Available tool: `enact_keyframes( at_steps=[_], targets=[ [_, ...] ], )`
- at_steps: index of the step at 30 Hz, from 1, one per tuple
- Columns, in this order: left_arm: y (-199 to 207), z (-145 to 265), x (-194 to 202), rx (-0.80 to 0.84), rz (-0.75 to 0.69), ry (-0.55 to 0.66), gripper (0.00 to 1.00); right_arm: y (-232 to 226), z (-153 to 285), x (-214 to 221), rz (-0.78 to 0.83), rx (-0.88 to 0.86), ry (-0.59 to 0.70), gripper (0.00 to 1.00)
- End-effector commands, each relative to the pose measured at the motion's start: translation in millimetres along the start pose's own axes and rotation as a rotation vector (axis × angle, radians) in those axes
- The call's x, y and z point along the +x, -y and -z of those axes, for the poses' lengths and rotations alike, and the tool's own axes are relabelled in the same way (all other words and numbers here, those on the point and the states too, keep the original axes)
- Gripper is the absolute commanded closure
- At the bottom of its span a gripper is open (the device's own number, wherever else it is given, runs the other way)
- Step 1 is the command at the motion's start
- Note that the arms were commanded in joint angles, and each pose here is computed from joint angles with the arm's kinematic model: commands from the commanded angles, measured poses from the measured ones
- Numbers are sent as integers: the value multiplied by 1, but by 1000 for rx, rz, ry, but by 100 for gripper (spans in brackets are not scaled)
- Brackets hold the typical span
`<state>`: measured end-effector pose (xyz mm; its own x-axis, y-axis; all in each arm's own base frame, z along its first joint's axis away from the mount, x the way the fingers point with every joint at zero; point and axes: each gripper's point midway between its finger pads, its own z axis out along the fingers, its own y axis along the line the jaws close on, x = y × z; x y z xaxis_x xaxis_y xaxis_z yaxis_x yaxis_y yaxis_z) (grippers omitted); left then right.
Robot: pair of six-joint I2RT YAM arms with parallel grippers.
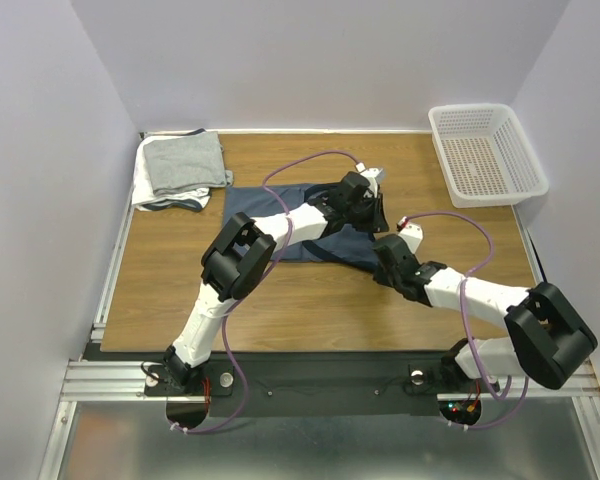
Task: Fold and stack the tank tops
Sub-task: Fold the tank top
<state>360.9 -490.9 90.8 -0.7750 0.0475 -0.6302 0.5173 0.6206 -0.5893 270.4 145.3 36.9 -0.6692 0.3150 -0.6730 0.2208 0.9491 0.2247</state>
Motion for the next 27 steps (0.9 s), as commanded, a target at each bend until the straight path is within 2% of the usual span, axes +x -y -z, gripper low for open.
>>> enact_keyframes(
  at_steps=[1, 16, 19, 27],
  targets=[
    [13, 7, -8, 38, -42, 26, 75, -20, 2, -32, -24, -25, 95, 92],
    [6, 13, -10, 3, -68, 36, 83, -26, 5, -55, -3, 36, 115, 93],
    [1, 15, -12, -10, -56, 39, 84, -26, 9, -51, 32, 10, 96, 77],
    [-3, 17, -17, -9, -39, 46, 84, -13, 18, -42, 157, -20, 89, 63]
  ],
)
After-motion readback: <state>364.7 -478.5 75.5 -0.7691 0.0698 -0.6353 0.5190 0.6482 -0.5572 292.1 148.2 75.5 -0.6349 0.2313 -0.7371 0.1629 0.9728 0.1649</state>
